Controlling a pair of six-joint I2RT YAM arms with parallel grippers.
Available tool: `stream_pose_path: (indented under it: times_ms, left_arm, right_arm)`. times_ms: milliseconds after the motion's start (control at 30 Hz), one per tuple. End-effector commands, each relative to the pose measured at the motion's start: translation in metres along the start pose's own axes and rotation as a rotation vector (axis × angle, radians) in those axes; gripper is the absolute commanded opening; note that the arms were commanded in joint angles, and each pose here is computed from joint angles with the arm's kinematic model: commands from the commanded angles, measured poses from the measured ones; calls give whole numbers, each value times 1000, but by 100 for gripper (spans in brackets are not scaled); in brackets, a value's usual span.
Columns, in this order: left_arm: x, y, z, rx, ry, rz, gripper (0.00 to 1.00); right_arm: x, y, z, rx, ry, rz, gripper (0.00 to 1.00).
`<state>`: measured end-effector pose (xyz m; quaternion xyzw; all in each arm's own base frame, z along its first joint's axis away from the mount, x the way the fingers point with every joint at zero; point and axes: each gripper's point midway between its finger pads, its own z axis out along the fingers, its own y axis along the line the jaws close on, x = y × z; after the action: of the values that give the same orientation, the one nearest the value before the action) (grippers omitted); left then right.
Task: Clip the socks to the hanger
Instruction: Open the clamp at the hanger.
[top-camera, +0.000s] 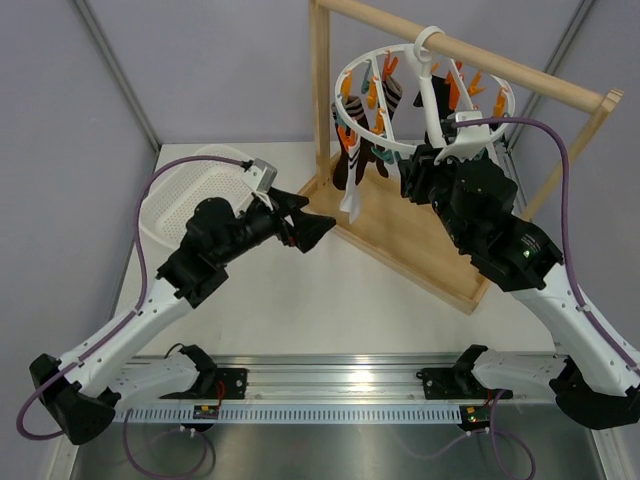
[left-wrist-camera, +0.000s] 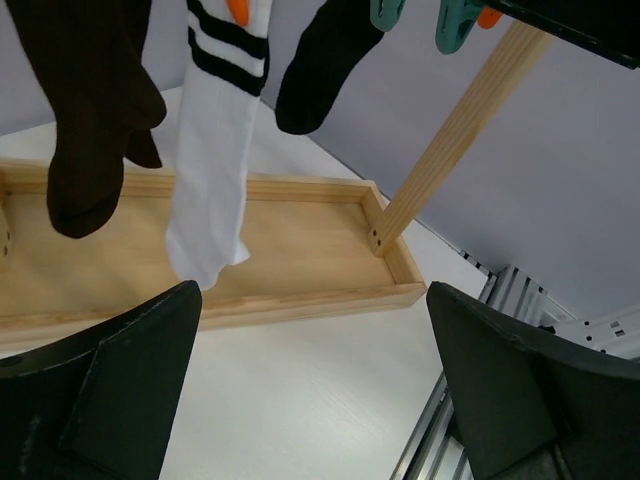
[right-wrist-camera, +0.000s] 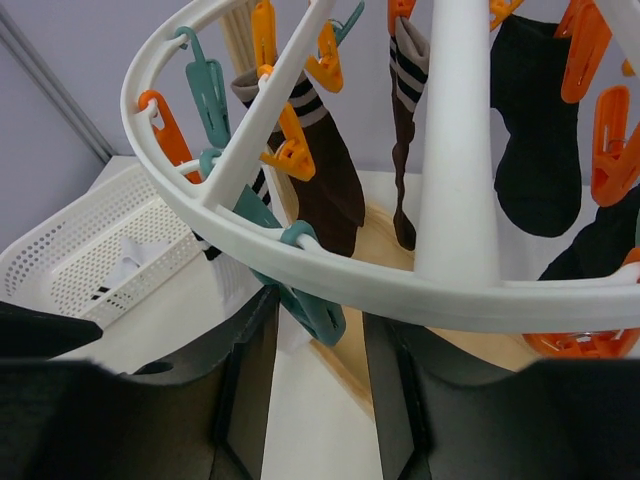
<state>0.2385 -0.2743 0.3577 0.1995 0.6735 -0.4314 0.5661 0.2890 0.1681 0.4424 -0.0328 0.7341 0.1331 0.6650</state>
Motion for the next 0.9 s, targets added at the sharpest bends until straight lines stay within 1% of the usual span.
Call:
stream_pose_path:
  times_ms: [0,33,233,400,433,500,700,767,800,867]
  left_arm:
    - [-50,-36,9,151,-143,49,99]
    - [-58,-41,10,171,-162,58,99]
    - [-64,-60,24,269,-186,99,99]
    - [-65,-72,30,316,-194,125,99]
    - [-65,-73,31,321,-198,130,99]
    - [-65,-77,33,339,-207,140,99]
    - [-60,-92,38,420,-234,212,99]
    - [-56,-93,42,440,-240,239,99]
    - [-58,-96,42,465,-264,255,99]
    - [-55,-96,49,482,-268,255,98]
  right_arm:
    - [-31,11,7,-39,-113,35,46]
    - [-31,11,8,-43,-112,37,46]
    - [-30,9,15,-87,-117,85,44]
    - [-31,15,14,-129,-122,119,35]
    - [-31,15,14,-136,-128,125,30]
    - [-32,17,11,-150,-130,140,26]
    - [-32,19,0,-178,-126,187,18]
    - [-29,20,-2,-189,-118,201,17]
    - [-30,18,-5,-190,-122,206,17]
    - [-24,17,-5,-186,-107,203,16]
